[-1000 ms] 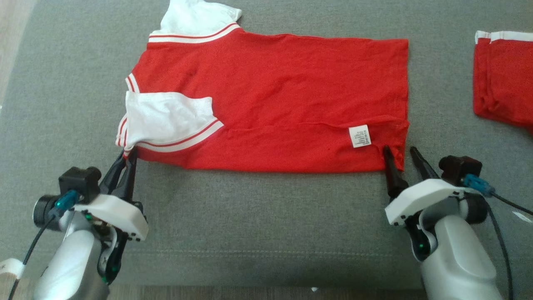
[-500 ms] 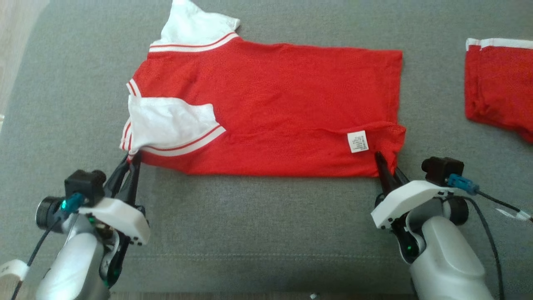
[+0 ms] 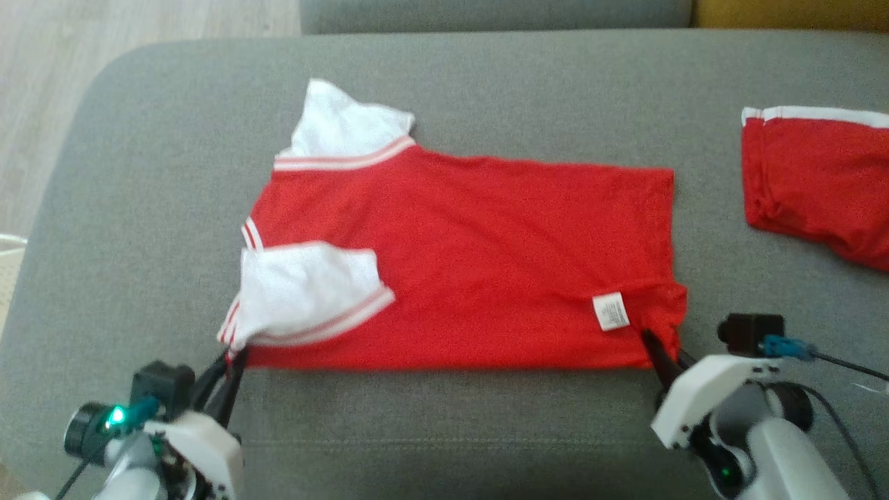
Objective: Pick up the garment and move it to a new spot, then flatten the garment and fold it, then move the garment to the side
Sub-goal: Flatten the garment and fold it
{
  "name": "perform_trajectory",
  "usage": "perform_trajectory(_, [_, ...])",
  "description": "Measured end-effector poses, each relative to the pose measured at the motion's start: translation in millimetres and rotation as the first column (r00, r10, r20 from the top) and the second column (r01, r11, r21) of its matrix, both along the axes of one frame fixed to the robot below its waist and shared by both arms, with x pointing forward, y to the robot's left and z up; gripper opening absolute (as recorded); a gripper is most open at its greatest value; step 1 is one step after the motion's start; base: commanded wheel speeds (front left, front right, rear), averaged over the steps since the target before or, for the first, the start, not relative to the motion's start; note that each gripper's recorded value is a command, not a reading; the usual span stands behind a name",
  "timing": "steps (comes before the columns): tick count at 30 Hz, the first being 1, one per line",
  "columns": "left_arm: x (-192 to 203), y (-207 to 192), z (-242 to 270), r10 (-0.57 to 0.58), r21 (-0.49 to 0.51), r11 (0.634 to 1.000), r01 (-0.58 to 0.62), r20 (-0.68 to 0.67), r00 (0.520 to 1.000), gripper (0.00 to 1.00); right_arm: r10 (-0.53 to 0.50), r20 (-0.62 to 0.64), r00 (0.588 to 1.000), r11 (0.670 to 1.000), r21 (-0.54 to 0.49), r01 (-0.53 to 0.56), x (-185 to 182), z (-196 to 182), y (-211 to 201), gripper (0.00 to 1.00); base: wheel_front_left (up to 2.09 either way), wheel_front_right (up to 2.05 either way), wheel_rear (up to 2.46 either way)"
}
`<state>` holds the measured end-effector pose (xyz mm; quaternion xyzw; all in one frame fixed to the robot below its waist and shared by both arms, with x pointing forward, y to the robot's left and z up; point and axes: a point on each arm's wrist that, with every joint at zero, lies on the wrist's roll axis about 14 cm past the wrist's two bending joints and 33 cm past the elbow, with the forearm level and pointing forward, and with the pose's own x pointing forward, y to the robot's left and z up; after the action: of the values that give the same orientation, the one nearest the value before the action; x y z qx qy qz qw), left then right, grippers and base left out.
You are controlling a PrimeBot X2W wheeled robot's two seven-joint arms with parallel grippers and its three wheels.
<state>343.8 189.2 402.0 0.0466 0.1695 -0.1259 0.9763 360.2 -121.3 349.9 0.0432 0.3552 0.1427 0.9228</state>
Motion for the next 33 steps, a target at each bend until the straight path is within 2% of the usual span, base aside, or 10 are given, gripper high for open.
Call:
perform_trajectory(13, [-32.2,-11.4,7.3,-0.055,-0.01,0.998,0.055,-0.026,0.998,0.0,0.0,-0.031,1.0,1.0,0.004,0.0,-31.8,18.9,-17.3,0.0,0.0,0.0,0.0])
perform_trajectory(14, [-33.5,-12.9,6.5,-0.059,-0.011,0.998,0.058,-0.031,0.998,0.0,-0.004,-0.033,0.999,1.0,0.006,0.004,-32.6,19.3,-17.8,0.33,0.0,0.0,0.0])
perform_trajectory(15, [-33.5,-12.9,6.5,-0.059,-0.011,0.998,0.058,-0.031,0.998,0.0,-0.004,-0.033,0.999,1.0,0.006,0.004,-32.6,19.3,-17.8,1.0,0.0,0.0,0.0])
perform_trajectory(16, [-34.4,-14.4,5.8,-0.062,-0.013,0.998,0.062,-0.034,0.997,0.11,-0.011,-0.032,0.999,1.0,0.007,0.011,-33.0,19.8,-18.9,1.0,0.0,0.0,0.0])
perform_trajectory(17, [-35.1,-15.5,5.0,-0.064,-0.015,0.998,0.064,-0.036,0.997,0.52,-0.017,-0.034,0.999,1.0,0.007,0.017,-33.6,19.8,-19.7,1.0,0.0,0.0,0.0])
perform_trajectory(18, [-35.9,-16.5,4.2,-0.065,-0.021,0.998,0.064,-0.04,0.997,1.0,-0.024,-0.032,0.999,1.0,0.009,0.024,-33.3,20.4,-20.5,1.0,0.0,0.0,0.0])
perform_trajectory(23, [-39.1,-19.7,3.2,-0.067,-0.036,0.997,0.065,-0.046,0.997,1.0,-0.051,0.016,0.999,0.999,0.001,0.051,-28.2,30.4,-24.7,1.0,0.0,0.0,0.0])
perform_trajectory(26, [-29.1,-10.0,18.4,0.001,-0.066,0.998,0.0,0.023,1.0,1.0,-0.071,0.11,0.991,0.997,0.004,0.071,-16.9,48.2,-27.6,1.0,0.0,0.0,0.0])
perform_trajectory(30, [-11.0,5.8,55.5,0.119,-0.137,0.986,-0.095,0.174,0.978,1.0,-0.095,0.292,0.952,0.995,0.053,0.083,-0.6,84.7,-22.4,1.0,0.0,0.0,0.0])
perform_trajectory(33, [-2.6,5.6,81.2,0.157,-0.187,0.976,-0.11,0.258,0.953,1.0,-0.109,0.414,0.904,0.993,0.078,0.084,5.7,108.4,-20.9,1.0,0.0,0.0,0.0])
